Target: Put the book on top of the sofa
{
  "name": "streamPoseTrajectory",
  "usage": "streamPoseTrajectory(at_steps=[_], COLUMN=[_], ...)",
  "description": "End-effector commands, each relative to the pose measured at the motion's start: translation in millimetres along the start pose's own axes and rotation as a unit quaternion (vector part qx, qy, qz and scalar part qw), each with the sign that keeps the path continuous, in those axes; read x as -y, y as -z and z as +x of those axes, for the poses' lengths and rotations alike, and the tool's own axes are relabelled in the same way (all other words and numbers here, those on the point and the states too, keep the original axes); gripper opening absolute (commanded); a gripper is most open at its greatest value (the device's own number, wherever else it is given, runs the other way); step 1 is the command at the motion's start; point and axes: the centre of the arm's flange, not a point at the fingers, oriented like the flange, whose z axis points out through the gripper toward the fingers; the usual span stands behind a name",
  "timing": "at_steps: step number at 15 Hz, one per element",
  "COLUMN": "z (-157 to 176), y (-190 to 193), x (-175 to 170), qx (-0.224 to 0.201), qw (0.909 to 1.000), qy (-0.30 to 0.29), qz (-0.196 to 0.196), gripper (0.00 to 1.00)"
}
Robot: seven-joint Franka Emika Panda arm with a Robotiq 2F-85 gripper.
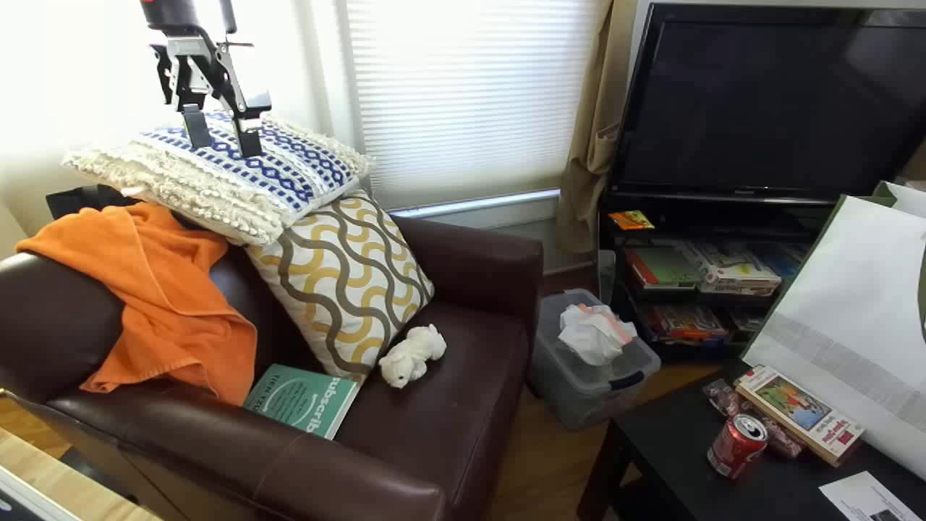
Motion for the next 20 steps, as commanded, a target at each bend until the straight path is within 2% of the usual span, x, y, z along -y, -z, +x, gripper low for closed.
streamPoseTrajectory(at_steps=[1, 15, 17, 20], z=[0, 0, 5, 26], y=[0, 0, -7, -29], x=[0, 0, 2, 11], qx=[0.000, 0.000, 0.018, 0.023], qw=[1.0000, 1.0000, 0.9985, 0.9891], qy=[0.000, 0.000, 0.050, 0.144], qz=[0.000, 0.000, -0.016, -0.014], gripper=[1.00, 1.00, 1.00, 1.00])
